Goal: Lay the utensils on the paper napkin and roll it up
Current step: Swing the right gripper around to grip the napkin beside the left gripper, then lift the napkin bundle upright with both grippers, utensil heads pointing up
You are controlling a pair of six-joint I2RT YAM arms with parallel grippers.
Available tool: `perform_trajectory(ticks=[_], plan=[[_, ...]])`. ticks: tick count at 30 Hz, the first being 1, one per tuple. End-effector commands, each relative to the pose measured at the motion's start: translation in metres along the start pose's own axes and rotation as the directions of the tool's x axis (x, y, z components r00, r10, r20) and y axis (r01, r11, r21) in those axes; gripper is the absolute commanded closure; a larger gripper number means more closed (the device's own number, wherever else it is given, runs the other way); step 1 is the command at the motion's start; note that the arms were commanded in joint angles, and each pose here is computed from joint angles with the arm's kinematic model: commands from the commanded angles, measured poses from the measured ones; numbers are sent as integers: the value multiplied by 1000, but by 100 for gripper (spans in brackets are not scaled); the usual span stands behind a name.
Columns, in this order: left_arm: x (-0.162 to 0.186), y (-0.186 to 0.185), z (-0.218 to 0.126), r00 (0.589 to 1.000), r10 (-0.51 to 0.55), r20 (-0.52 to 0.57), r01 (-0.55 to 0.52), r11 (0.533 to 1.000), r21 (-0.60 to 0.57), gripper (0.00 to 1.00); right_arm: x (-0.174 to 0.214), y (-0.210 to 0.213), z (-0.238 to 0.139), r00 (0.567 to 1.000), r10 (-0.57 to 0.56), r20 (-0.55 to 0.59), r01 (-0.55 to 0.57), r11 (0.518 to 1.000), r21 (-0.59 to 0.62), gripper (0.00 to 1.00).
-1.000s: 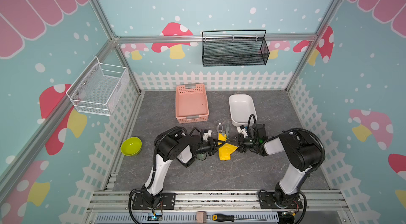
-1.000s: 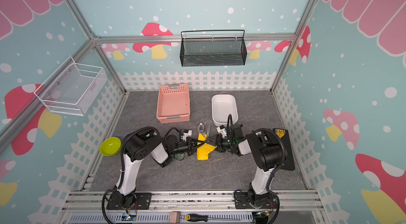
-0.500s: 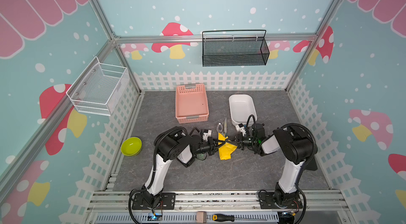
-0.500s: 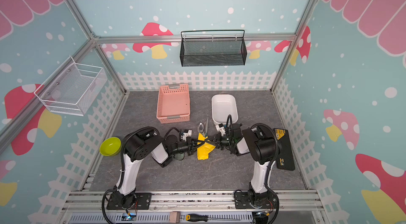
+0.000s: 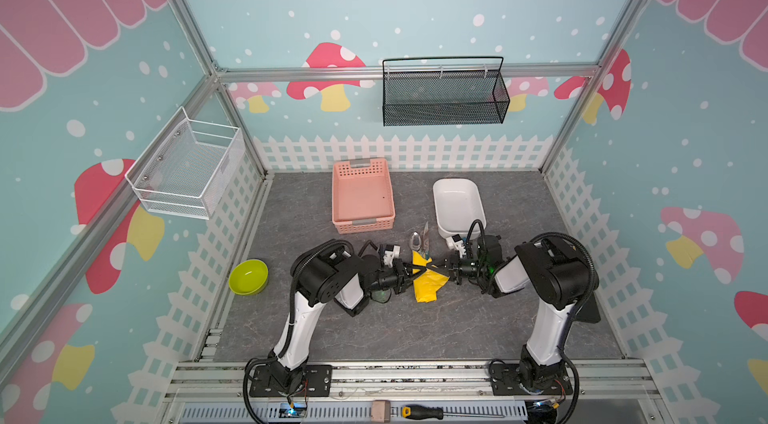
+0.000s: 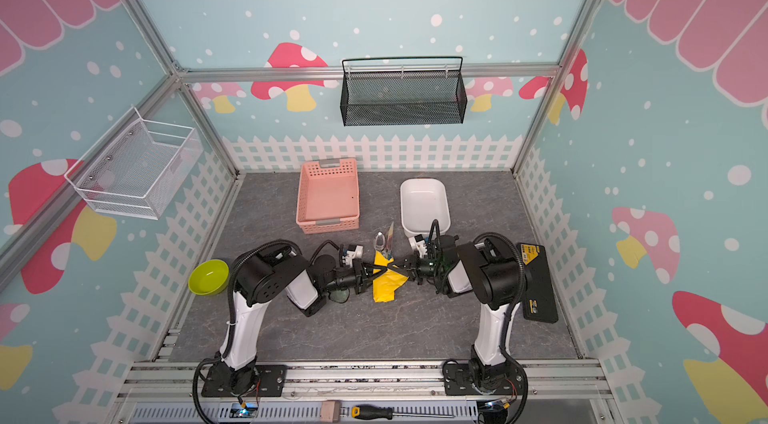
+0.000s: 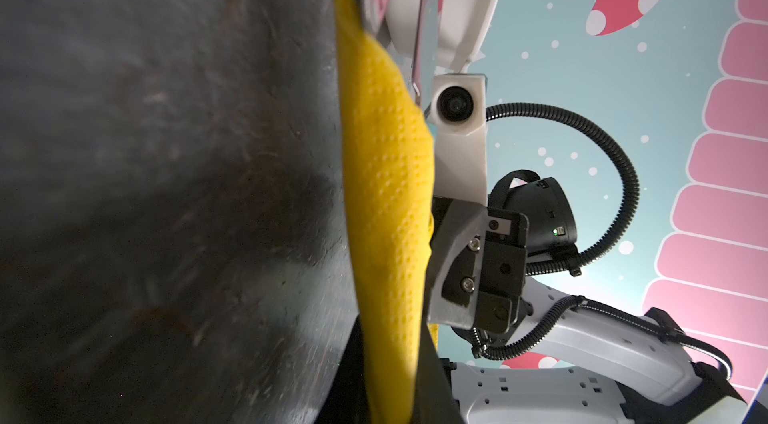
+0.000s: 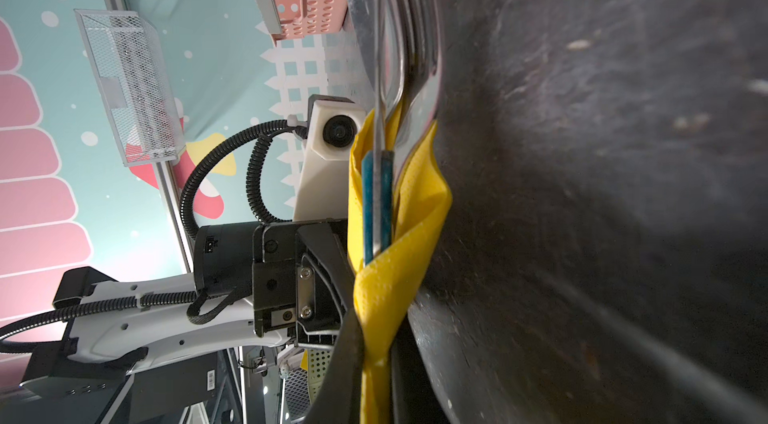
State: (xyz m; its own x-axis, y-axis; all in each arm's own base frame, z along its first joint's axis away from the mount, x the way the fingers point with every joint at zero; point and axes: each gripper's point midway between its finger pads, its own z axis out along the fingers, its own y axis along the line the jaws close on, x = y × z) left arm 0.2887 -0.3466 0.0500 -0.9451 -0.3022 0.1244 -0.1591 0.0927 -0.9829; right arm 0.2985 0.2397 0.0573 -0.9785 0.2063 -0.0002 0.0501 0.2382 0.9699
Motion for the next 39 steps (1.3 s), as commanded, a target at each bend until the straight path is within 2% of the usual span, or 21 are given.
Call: perform_trajectory(ticks=[1, 10, 13, 16, 20, 24, 27, 29, 32, 36, 39], plan=[[-2, 22, -5, 1000, -21, 14, 23, 993, -112, 100, -1, 40, -3, 993, -119, 12, 119, 990, -77, 100], [-8, -52, -6, 976, 217, -5, -217, 974, -67, 100, -18, 99, -17, 952, -293, 91, 297, 955, -27, 100], [-8, -89, -8, 946, 325, -1, -325, 946, -8, 100, -24, 132, -25, 905, -405, 128, 410, 912, -16, 100], [-7, -135, -12, 894, 447, 20, -447, 892, 72, 100, -28, 168, -35, 846, -505, 168, 514, 858, -8, 100], [2, -190, -23, 791, 609, 53, -609, 779, 151, 100, -25, 224, -52, 731, -640, 236, 661, 751, -10, 100], [16, -237, -35, 640, 763, 92, -764, 619, 186, 100, -20, 269, -68, 621, -733, 279, 762, 648, 6, 100], [25, -264, -44, 531, 838, 126, -842, 505, 188, 100, -13, 298, -78, 543, -780, 310, 820, 572, 3, 100], [30, -283, -51, 458, 873, 170, -884, 427, 188, 100, -8, 319, -84, 492, -806, 330, 854, 521, -2, 100], [39, -308, -60, 375, 902, 215, -919, 331, 212, 100, 3, 348, -89, 423, -833, 358, 894, 447, -16, 100], [53, -338, -70, 281, 916, 285, -944, 211, 255, 100, 15, 375, -95, 361, -848, 389, 924, 382, -25, 93], [59, -352, -78, 235, 913, 334, -955, 152, 256, 100, 24, 389, -99, 326, -853, 408, 938, 346, -27, 88]])
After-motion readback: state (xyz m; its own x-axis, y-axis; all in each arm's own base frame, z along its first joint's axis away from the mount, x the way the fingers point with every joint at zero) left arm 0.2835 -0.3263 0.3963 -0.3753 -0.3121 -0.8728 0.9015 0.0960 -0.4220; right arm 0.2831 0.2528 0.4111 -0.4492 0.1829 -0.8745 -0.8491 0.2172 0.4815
